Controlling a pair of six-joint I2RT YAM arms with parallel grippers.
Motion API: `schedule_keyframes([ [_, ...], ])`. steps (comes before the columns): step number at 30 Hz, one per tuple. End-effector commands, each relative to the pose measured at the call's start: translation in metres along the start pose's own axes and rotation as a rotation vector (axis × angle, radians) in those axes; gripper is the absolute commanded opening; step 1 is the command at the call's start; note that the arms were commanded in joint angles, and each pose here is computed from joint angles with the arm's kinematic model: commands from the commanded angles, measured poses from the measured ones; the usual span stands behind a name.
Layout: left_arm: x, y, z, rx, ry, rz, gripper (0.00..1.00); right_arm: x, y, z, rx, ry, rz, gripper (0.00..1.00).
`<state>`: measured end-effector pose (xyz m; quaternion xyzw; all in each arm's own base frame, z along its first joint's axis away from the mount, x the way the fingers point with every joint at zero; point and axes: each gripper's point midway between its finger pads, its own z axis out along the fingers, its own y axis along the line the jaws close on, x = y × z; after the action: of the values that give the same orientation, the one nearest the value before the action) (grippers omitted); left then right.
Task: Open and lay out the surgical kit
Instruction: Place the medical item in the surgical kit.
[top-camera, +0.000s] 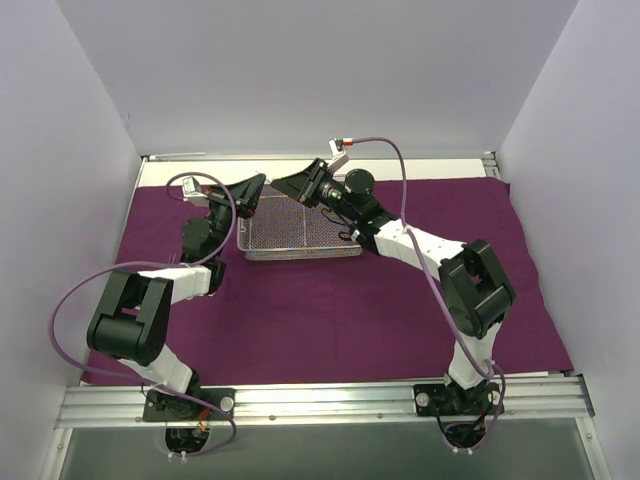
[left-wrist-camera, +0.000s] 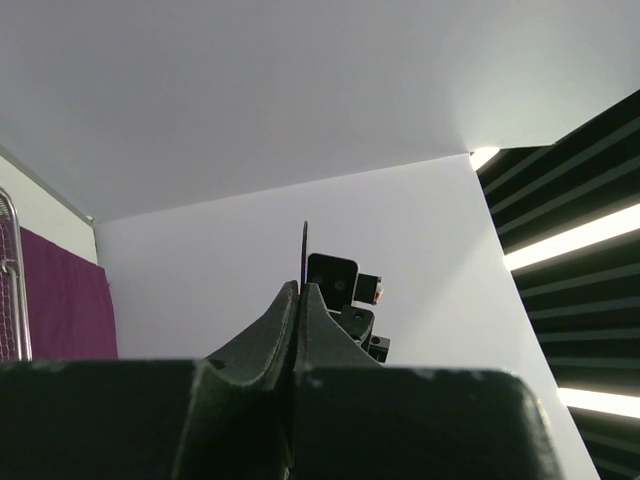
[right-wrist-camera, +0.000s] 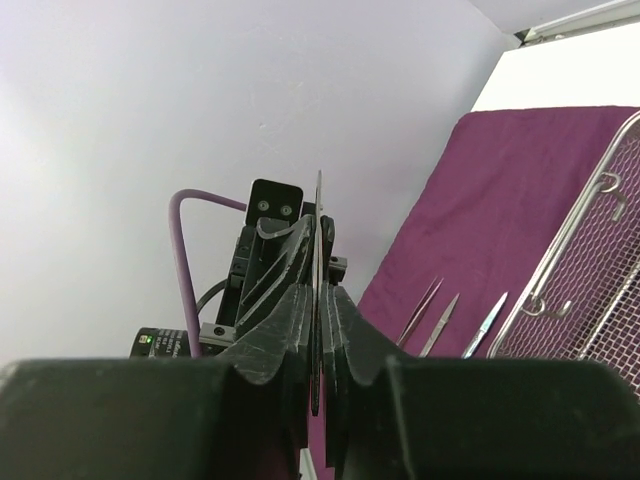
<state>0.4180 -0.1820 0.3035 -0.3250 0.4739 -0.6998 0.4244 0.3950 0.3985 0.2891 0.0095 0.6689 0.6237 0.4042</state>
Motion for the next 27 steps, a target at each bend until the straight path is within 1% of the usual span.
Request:
schedule_keyframes([
  [1, 0.013, -0.073, -0.011, 0.265, 0.039, 0.042, 0.02, -0.011, 0.032, 0.009, -0.106, -0.019, -0.039, 0.00],
  [4, 0.017, -0.071, -0.010, 0.253, 0.062, 0.047, 0.02, -0.011, 0.037, 0.010, -0.126, -0.005, -0.034, 0.00],
  [5, 0.019, -0.070, -0.010, 0.246, 0.077, 0.049, 0.05, -0.009, 0.038, 0.010, -0.132, 0.007, -0.035, 0.00],
  [6, 0.019, -0.065, -0.009, 0.225, 0.087, 0.061, 0.22, -0.010, 0.037, 0.011, -0.117, 0.016, -0.034, 0.00],
  [7, 0.021, -0.068, -0.010, 0.224, 0.106, 0.083, 0.33, -0.010, 0.035, 0.011, -0.104, 0.024, -0.052, 0.00],
  [8, 0.028, -0.064, -0.013, 0.204, 0.158, 0.104, 0.49, -0.012, 0.031, 0.010, -0.087, 0.030, -0.061, 0.00],
  [9, 0.025, -0.057, -0.013, 0.173, 0.167, 0.133, 0.95, -0.013, 0.026, 0.007, -0.054, 0.046, -0.060, 0.00],
  [11, 0.029, -0.056, -0.019, 0.154, 0.221, 0.165, 0.94, -0.021, 0.014, 0.000, -0.016, 0.052, -0.084, 0.00],
  [12, 0.022, -0.049, -0.020, 0.115, 0.220, 0.187, 0.94, -0.020, 0.008, -0.006, 0.008, 0.071, -0.083, 0.00],
  [14, 0.021, -0.049, -0.025, 0.095, 0.251, 0.246, 0.94, -0.025, 0.001, -0.015, 0.035, 0.078, -0.099, 0.00],
  [15, 0.025, -0.036, -0.029, 0.036, 0.309, 0.253, 0.94, -0.032, -0.006, -0.025, 0.063, 0.091, -0.122, 0.00],
  [17, 0.026, -0.033, -0.033, -0.007, 0.363, 0.317, 0.94, -0.037, -0.014, -0.035, 0.097, 0.115, -0.147, 0.00],
  [18, 0.032, -0.024, -0.036, -0.072, 0.445, 0.395, 0.94, -0.038, -0.025, -0.045, 0.148, 0.152, -0.181, 0.00],
  [19, 0.033, -0.019, -0.037, -0.104, 0.485, 0.445, 0.94, -0.041, -0.019, -0.048, 0.138, 0.180, -0.216, 0.00],
  [20, 0.034, -0.008, -0.039, -0.128, 0.539, 0.581, 0.94, -0.041, -0.022, -0.054, 0.160, 0.209, -0.240, 0.00],
  [21, 0.038, -0.006, -0.043, -0.209, 0.608, 0.584, 0.94, -0.034, -0.029, -0.064, 0.197, 0.266, -0.270, 0.00],
  [22, 0.040, -0.003, -0.046, -0.234, 0.643, 0.637, 0.94, -0.037, -0.033, -0.071, 0.206, 0.288, -0.279, 0.00],
  [23, 0.042, 0.003, -0.051, -0.237, 0.699, 0.779, 0.94, -0.035, -0.025, -0.077, 0.173, 0.335, -0.273, 0.00],
  [24, 0.044, 0.018, -0.072, -0.370, 0.755, 0.764, 0.94, -0.028, -0.026, -0.086, 0.182, 0.385, -0.240, 0.00],
  [25, 0.041, 0.010, -0.067, -0.381, 0.754, 0.857, 0.94, -0.024, -0.022, -0.095, 0.147, 0.429, -0.245, 0.00],
  [26, 0.041, 0.014, -0.072, -0.383, 0.808, 0.966, 0.94, -0.017, -0.019, -0.105, 0.156, 0.472, -0.227, 0.00],
  [27, 0.042, 0.018, -0.088, -0.445, 0.854, 0.967, 0.94, -0.013, -0.018, -0.113, 0.157, 0.498, -0.230, 0.00],
])
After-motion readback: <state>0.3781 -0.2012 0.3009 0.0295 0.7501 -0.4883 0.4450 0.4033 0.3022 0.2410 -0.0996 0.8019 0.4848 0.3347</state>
